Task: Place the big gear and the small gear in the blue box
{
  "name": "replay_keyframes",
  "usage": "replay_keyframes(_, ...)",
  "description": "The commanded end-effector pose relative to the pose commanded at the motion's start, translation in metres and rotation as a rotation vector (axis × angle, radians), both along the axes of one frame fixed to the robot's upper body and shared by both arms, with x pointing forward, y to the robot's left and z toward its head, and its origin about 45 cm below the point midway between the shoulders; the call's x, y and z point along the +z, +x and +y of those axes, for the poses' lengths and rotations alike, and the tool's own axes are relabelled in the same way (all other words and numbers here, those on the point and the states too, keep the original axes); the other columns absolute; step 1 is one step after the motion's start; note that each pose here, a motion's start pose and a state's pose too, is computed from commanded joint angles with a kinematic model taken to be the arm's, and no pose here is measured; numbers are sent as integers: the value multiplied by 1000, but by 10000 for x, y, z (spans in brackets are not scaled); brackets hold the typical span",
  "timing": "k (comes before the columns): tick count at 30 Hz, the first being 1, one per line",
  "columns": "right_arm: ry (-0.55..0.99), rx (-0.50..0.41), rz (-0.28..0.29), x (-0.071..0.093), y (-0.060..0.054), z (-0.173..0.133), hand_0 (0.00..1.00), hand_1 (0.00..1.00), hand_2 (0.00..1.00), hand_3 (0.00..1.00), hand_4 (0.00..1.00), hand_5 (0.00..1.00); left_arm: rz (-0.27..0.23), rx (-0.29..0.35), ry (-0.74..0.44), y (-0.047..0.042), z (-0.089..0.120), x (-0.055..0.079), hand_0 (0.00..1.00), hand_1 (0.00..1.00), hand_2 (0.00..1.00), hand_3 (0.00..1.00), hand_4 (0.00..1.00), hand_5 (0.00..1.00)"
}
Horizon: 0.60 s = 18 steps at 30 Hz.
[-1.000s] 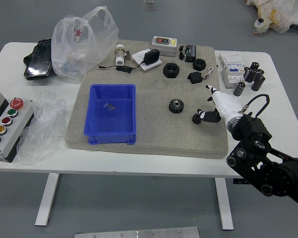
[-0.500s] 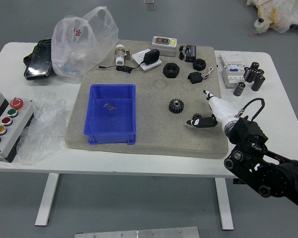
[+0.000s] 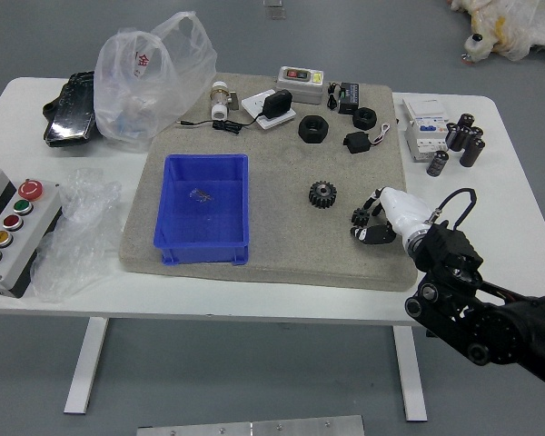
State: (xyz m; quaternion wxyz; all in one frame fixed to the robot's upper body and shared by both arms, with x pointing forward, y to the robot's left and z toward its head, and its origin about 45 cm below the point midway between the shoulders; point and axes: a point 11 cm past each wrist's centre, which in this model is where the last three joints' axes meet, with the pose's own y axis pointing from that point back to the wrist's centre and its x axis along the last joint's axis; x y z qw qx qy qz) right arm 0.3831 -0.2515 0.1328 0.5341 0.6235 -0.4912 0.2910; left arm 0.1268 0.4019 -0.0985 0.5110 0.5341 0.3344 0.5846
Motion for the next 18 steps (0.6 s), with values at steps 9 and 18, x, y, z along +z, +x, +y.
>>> replay_keyframes(9,35,13,-68,98,33,37,193,267,351,460,279,22,-4,-3,-2,4,-9,-1,680,466,528,739,673,292)
replay_keyframes(18,139,113,-157,340,96,311,200,261,314,445,263,30,1,0,1,-3,4,0,680,466,528,737,674,293)
